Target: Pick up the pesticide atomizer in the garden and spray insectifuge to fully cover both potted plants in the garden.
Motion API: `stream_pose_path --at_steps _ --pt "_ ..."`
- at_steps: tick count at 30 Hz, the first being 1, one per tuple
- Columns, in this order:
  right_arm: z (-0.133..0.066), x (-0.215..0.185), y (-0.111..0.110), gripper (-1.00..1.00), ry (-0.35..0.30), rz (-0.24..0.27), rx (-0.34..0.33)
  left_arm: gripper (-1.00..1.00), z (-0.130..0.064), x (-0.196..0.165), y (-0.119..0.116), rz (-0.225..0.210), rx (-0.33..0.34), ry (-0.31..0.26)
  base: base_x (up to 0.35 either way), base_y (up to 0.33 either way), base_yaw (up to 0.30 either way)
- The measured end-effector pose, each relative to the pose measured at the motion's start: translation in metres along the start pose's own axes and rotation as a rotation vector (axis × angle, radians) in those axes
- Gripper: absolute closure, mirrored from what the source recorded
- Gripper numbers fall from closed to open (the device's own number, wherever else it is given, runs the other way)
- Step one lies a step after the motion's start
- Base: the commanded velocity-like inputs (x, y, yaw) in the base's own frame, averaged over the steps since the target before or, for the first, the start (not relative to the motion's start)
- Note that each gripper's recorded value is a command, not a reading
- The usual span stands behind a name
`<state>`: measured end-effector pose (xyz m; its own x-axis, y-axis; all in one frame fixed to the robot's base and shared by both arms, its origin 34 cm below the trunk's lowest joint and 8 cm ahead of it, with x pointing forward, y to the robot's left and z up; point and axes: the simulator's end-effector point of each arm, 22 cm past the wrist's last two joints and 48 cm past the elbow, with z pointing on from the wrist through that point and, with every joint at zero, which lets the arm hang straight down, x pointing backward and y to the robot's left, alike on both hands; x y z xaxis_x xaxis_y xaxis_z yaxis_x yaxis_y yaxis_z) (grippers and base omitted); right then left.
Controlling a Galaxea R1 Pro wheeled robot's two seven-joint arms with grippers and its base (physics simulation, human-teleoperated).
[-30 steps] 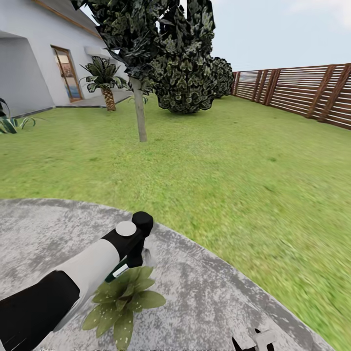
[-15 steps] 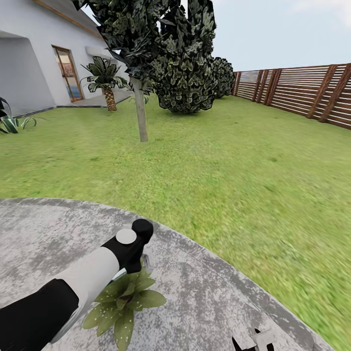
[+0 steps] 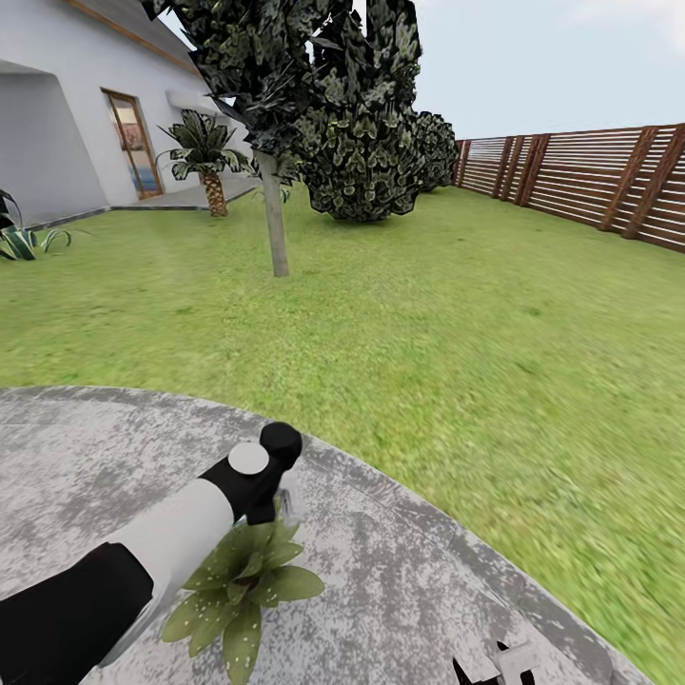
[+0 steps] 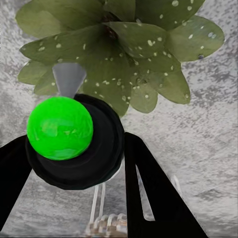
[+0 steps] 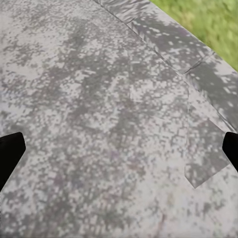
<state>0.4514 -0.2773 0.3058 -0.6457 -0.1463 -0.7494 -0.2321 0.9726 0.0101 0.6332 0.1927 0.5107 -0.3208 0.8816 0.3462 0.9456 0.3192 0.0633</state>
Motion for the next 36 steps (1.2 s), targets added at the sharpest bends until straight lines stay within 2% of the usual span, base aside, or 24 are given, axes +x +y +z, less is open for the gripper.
stream_pose_path --at_steps 6,21,30,36 --pt "0.000 0.000 0.000 -1.00 0.000 -0.001 -0.001 1.00 0.003 0.003 -0.002 0.004 0.002 0.016 0.000 0.000 0.000" --pt "0.000 0.000 0.000 -1.00 0.000 -0.002 -0.002 1.00 0.003 -0.003 -0.006 0.017 -0.001 0.011 0.064 0.000 0.000" --pt "0.000 0.000 0.000 -1.00 0.000 -0.002 -0.002 1.00 -0.004 -0.020 -0.016 0.042 0.001 -0.010 0.000 0.000 0.000" --pt "0.000 0.000 0.000 -1.00 0.000 -0.002 -0.002 1.00 0.003 -0.016 -0.020 0.067 -0.010 0.021 0.000 0.000 0.000"
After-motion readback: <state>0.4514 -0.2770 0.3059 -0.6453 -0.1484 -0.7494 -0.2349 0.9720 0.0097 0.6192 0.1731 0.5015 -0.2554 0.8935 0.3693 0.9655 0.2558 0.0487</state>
